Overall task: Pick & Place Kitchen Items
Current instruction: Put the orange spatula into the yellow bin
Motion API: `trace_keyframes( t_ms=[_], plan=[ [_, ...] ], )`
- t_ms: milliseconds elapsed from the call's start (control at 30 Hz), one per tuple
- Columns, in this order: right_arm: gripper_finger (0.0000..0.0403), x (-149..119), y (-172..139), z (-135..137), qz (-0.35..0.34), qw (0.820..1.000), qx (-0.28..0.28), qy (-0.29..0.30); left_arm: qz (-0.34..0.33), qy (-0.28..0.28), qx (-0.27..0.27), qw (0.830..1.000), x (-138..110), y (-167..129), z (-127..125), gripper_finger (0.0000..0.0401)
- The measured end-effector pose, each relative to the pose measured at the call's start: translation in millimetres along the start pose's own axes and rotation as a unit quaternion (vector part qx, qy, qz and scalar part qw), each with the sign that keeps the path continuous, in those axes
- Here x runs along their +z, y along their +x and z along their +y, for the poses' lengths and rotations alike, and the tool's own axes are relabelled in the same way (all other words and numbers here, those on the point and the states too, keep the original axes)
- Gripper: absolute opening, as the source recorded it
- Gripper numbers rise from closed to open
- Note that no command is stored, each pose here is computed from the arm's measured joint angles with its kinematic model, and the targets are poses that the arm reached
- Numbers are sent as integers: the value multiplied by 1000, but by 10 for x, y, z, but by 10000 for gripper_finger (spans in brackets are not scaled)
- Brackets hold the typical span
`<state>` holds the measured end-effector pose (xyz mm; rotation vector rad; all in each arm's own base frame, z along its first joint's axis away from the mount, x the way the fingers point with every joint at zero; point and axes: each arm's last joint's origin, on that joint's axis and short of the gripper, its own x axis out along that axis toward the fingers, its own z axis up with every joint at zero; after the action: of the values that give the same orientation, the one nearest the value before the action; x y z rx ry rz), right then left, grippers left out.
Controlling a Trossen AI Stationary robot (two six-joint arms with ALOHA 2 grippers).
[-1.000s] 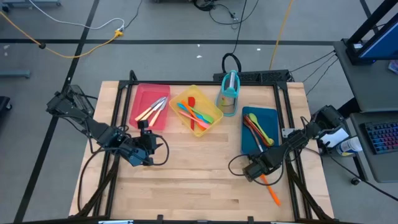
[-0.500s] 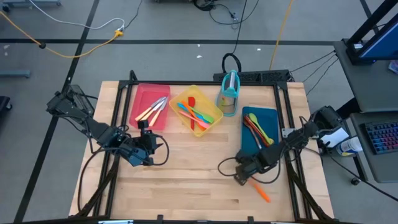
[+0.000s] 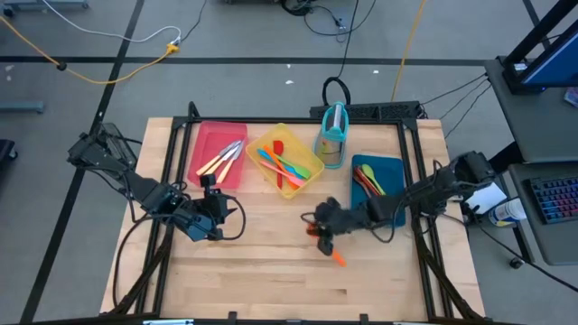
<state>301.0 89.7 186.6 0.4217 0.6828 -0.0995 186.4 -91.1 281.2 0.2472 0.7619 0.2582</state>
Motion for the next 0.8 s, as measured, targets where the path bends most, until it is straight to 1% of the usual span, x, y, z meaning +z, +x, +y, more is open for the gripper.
trace_keyframes(
  t_ms=[67,133,233,300,367,467,600,667,700,733,800],
  plan=[
    [89,151,12,-28,-52,998,18,-34,0,0,0,1000,0,0,0,145],
    [89,301,7,-59,-108,991,29,-70,0,-1,0,1000,0,0,0,145],
    [89,517,-23,-119,-191,971,29,-138,0,-3,0,1000,0,0,0,145],
    [89,659,-59,-175,-247,951,17,-187,0,-3,0,1000,0,0,0,145],
    [89,792,-105,-244,-298,929,-3,-220,0,-4,0,1000,0,1,0,145],
    [89,960,-168,-386,-353,902,-38,-245,0,-5,0,1000,0,0,0,145],
    [89,1125,-233,-619,-390,878,-95,-260,0,-6,0,1000,0,0,0,145],
    [89,1172,-247,-755,-388,875,-144,-252,0,-6,0,1000,0,0,0,145],
    [89,1184,-241,-826,-381,877,-162,-243,0,-6,0,1000,0,0,-1,145],
    [89,1190,-223,-896,-376,881,-175,-226,0,-6,0,1000,0,0,0,145],
    [89,1179,-168,-1020,-358,895,-181,-194,0,-4,0,1000,0,0,-1,145]
  ],
)
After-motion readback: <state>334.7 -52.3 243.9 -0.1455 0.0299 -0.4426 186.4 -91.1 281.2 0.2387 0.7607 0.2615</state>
